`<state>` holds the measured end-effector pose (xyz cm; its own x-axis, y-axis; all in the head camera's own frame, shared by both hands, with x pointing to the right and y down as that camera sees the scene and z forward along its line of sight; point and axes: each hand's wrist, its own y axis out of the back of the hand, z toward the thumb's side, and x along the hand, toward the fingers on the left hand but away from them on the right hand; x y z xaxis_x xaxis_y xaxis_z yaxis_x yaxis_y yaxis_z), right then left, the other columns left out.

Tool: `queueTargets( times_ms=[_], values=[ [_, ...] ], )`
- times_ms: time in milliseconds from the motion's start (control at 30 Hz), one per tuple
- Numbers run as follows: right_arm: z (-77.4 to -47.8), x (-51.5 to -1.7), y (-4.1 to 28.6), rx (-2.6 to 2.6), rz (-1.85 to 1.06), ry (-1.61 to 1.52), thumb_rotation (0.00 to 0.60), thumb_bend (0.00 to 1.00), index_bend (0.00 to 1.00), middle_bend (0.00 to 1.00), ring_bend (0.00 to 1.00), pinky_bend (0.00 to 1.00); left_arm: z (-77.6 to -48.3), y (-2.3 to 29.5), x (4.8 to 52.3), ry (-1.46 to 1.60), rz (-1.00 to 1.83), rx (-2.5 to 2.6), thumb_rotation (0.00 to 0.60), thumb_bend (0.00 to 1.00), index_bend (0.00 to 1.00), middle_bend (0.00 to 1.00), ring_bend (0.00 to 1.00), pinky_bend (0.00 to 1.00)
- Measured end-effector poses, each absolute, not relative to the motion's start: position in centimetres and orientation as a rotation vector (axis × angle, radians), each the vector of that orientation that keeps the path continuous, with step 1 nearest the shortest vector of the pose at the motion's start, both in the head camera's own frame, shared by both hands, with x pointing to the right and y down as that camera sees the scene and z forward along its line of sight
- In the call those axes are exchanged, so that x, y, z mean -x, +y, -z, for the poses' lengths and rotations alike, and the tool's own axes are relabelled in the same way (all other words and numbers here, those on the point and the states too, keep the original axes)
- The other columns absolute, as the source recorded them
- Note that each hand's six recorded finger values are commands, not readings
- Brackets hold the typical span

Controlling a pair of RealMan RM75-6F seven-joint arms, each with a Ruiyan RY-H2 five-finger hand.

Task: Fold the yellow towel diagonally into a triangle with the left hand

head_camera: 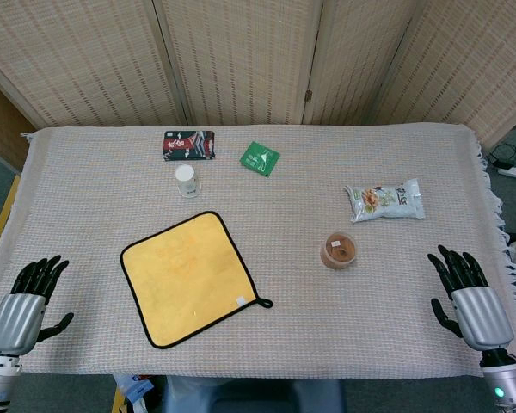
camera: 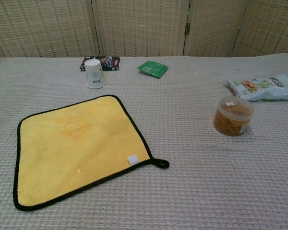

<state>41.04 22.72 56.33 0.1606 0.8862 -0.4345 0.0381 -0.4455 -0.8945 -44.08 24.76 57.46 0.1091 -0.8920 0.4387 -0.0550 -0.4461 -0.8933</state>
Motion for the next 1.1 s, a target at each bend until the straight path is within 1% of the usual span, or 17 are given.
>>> queueTargets(
  times_ms=[233,333,367,400,433,500,533,567,600,667,700,767,800,867,933,1100],
  values=[
    [-55.6,-41.0,22.9,1.665,-1.354,-0.911,0.600,0.51,0.00,0.00,0.00,0.00,-57.8,25.3,43.3,0.927,1.405,1.688,0.600,0.27,0.11,0.08,0.08,0.15],
    [-55.0,-40.8,23.2,1.665,-1.325,-0.917,0.600,0.51,0.00,0.00,0.00,0.00,-57.6,25.5,42.7,0.922,1.367,1.702,0.600,0.27,0.12,0.09,0.09,0.20],
    [-54.8,-40.7,23.4,1.666,-1.317,-0.919,0.600,0.51,0.00,0.00,0.00,0.00,-57.5,25.7,42.5,0.923,1.345,1.700,0.600,0.27,0.14,0.11,0.12,0.23],
    [-54.7,-40.7,23.5,1.667,-1.312,-0.921,0.600,0.51,0.00,0.00,0.00,0.00,-57.3,25.8,42.3,0.926,1.326,1.696,0.600,0.27,0.16,0.16,0.16,0.27],
    [-54.6,-40.7,23.5,1.669,-1.309,-0.922,0.600,0.51,0.00,0.00,0.00,0.00,-57.1,25.9,42.2,0.929,1.306,1.690,0.600,0.27,0.19,0.22,0.24,0.34],
    [-54.6,-40.5,23.5,1.672,-1.302,-0.920,0.600,0.51,0.00,0.00,0.00,0.00,-56.8,26.4,42.1,0.932,1.256,1.673,0.600,0.27,0.25,0.38,0.44,0.53],
    [-54.7,-40.4,23.5,1.672,-1.301,-0.919,0.600,0.51,0.00,0.00,0.00,0.00,-56.6,26.7,42.1,0.931,1.235,1.668,0.600,0.27,0.28,0.47,0.56,0.65],
    [-54.7,-40.3,23.5,1.672,-1.300,-0.917,0.600,0.51,0.00,0.00,0.00,0.00,-56.5,27.2,42.1,0.929,1.207,1.664,0.600,0.27,0.32,0.58,0.69,0.77],
    [-54.8,-40.2,23.5,1.673,-1.300,-0.915,0.600,0.51,0.00,0.00,0.00,0.00,-56.5,27.6,42.2,0.926,1.188,1.665,0.600,0.27,0.34,0.65,0.76,0.83],
    [-55.0,-40.1,23.5,1.672,-1.303,-0.910,0.600,0.51,0.00,0.00,0.00,0.00,-56.9,28.7,42.2,0.910,1.155,1.680,0.600,0.27,0.40,0.84,0.92,0.96],
    [-55.1,-40.1,23.5,1.672,-1.305,-0.907,0.600,0.51,0.00,0.00,0.00,0.00,-57.0,29.2,42.2,0.903,1.143,1.686,0.600,0.27,0.43,0.90,0.97,0.99],
    [-55.3,-40.0,23.6,1.675,-1.309,-0.899,0.600,0.51,0.00,0.00,0.00,0.00,-57.5,30.2,42.2,0.893,1.113,1.701,0.600,0.26,0.47,0.98,1.00,1.00],
    [-55.3,-39.9,23.6,1.677,-1.309,-0.897,0.600,0.51,0.00,0.00,0.00,0.00,-57.7,30.7,42.1,0.893,1.100,1.711,0.600,0.27,0.49,0.99,1.00,1.00],
    [-55.3,-39.9,23.6,1.677,-1.308,-0.896,0.600,0.51,0.00,0.00,0.00,0.00,-58.3,31.7,41.9,0.902,1.071,1.745,0.600,0.27,0.53,1.00,1.00,1.00],
    [-55.3,-39.8,23.5,1.675,-1.307,-0.898,0.600,0.51,0.00,0.00,0.00,0.00,-58.9,32.7,41.5,0.919,1.047,1.788,0.600,0.26,0.55,1.00,1.00,1.00],
    [-55.5,-39.9,23.5,1.673,-1.315,-0.894,0.600,0.51,0.00,0.00,0.00,0.00,-60.7,34.9,40.0,0.905,1.026,1.846,0.600,0.26,0.54,1.00,1.00,1.00]
  ],
)
